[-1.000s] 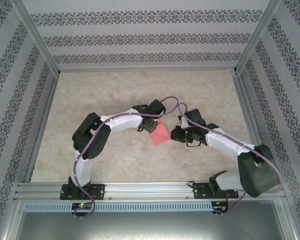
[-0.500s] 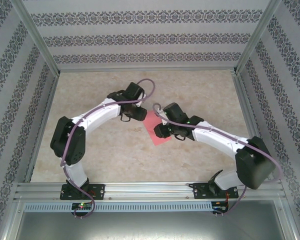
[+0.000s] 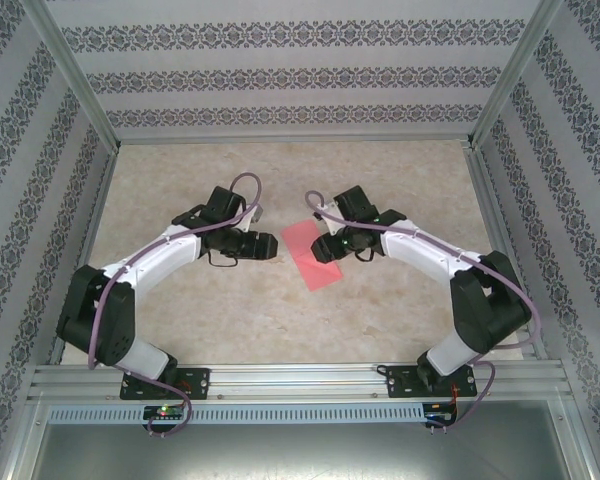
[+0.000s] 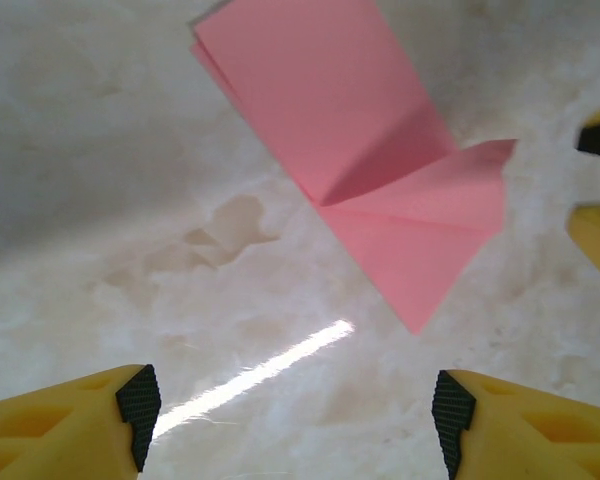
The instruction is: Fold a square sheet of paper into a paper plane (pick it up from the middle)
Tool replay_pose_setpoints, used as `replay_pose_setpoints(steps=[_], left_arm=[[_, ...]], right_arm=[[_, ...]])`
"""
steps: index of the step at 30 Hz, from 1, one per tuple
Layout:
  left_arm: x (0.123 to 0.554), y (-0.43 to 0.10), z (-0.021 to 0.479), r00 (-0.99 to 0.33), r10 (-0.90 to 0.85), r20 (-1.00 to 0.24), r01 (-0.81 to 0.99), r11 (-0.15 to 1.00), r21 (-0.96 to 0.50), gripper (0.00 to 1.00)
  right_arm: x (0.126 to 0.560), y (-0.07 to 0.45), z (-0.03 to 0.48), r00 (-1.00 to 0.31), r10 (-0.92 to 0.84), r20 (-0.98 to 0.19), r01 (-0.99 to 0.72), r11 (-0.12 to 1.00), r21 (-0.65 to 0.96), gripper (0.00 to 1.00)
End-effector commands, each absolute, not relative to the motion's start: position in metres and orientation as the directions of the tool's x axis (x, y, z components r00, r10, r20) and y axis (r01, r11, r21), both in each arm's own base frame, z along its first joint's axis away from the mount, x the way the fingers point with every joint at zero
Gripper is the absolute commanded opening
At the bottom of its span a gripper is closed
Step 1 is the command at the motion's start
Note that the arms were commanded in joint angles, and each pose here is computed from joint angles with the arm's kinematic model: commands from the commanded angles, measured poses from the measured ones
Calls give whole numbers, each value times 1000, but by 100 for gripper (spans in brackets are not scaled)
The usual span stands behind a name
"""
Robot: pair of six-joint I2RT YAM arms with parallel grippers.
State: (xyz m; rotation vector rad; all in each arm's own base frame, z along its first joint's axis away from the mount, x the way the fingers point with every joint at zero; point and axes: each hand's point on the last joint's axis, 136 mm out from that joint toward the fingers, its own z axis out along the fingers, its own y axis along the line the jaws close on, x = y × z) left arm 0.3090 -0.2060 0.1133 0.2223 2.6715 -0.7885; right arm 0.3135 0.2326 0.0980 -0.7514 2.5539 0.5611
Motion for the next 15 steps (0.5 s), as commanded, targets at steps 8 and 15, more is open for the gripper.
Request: replay_pose_setpoints(steps=[8,15], left_arm=[[312,-232,132,-915,-82,-395,237,684,-690,77],[309,-233,126,-924,-77,-374,226,678,-699,77]], right_arm=[[320,233,67,-799,-468,-377,-592,721,360,47],[319,244,57,-812,-469,-347,-583,683,440,35]])
